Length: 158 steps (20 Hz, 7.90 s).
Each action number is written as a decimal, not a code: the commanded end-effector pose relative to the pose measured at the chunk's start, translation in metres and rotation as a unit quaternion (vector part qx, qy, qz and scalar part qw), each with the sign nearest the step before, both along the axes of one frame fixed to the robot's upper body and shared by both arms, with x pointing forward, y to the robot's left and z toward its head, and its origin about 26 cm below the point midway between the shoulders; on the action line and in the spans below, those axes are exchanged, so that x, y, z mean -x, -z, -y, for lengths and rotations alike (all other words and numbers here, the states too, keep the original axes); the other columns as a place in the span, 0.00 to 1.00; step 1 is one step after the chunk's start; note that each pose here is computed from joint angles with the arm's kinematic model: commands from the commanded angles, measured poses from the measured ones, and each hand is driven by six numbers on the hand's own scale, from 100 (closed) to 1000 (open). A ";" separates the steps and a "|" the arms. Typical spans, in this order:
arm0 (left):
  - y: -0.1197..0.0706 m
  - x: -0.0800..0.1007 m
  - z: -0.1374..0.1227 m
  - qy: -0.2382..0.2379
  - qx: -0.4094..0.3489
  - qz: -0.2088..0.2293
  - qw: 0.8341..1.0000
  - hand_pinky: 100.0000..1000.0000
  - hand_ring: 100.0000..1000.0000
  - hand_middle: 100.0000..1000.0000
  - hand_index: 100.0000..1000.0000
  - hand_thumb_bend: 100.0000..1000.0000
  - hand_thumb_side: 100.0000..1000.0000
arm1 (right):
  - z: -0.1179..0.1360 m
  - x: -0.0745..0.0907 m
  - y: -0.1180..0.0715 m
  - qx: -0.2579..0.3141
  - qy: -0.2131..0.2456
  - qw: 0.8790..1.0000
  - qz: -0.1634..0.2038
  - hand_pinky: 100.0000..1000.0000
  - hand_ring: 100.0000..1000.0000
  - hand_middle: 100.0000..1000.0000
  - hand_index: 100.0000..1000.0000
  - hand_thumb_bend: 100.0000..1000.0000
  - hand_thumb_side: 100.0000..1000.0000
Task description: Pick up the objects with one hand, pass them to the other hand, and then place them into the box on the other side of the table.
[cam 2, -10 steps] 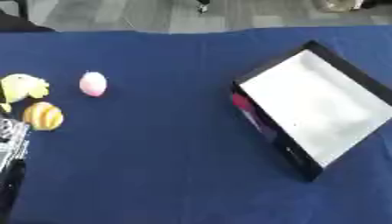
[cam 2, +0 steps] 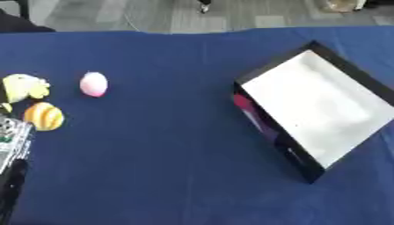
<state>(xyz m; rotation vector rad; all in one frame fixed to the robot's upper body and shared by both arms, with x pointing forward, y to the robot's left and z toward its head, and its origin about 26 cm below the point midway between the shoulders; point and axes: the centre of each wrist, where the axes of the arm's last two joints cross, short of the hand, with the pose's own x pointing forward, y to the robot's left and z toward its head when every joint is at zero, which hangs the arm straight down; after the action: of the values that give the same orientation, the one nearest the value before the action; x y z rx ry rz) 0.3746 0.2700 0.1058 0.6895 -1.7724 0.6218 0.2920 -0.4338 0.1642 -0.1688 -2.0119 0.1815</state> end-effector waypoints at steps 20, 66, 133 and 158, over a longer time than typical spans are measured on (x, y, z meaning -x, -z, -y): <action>-0.144 -0.059 -0.085 0.116 -0.269 -0.205 0.934 0.79 0.91 0.63 0.84 0.16 0.58 | 0.008 0.002 -0.023 0.033 0.002 0.999 0.022 1.00 1.00 1.00 1.00 0.00 0.52; -0.173 -0.092 -0.153 0.183 -0.368 -0.687 0.599 0.89 0.86 0.83 0.83 0.88 0.05 | 0.008 -0.001 -0.027 0.079 -0.023 0.996 0.039 1.00 1.00 1.00 1.00 0.00 0.49; -0.173 -0.081 -0.135 0.116 -0.432 -0.617 0.648 0.76 0.71 0.60 0.53 0.27 0.00 | 0.002 -0.005 -0.018 0.095 -0.040 0.994 0.030 1.00 1.00 1.00 1.00 0.00 0.49; -0.156 -0.042 -0.024 0.223 -0.478 -0.377 0.761 0.73 0.70 0.52 0.52 0.00 0.00 | -0.051 -0.060 -0.107 0.180 -0.174 0.962 0.104 1.00 1.00 1.00 1.00 0.00 0.34</action>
<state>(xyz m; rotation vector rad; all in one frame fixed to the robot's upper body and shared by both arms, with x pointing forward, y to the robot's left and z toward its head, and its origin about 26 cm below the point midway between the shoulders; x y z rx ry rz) 0.4199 0.2965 0.2489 0.9252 -1.2258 -0.9060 0.3531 -0.3795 0.2577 -0.0207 -2.1971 0.7223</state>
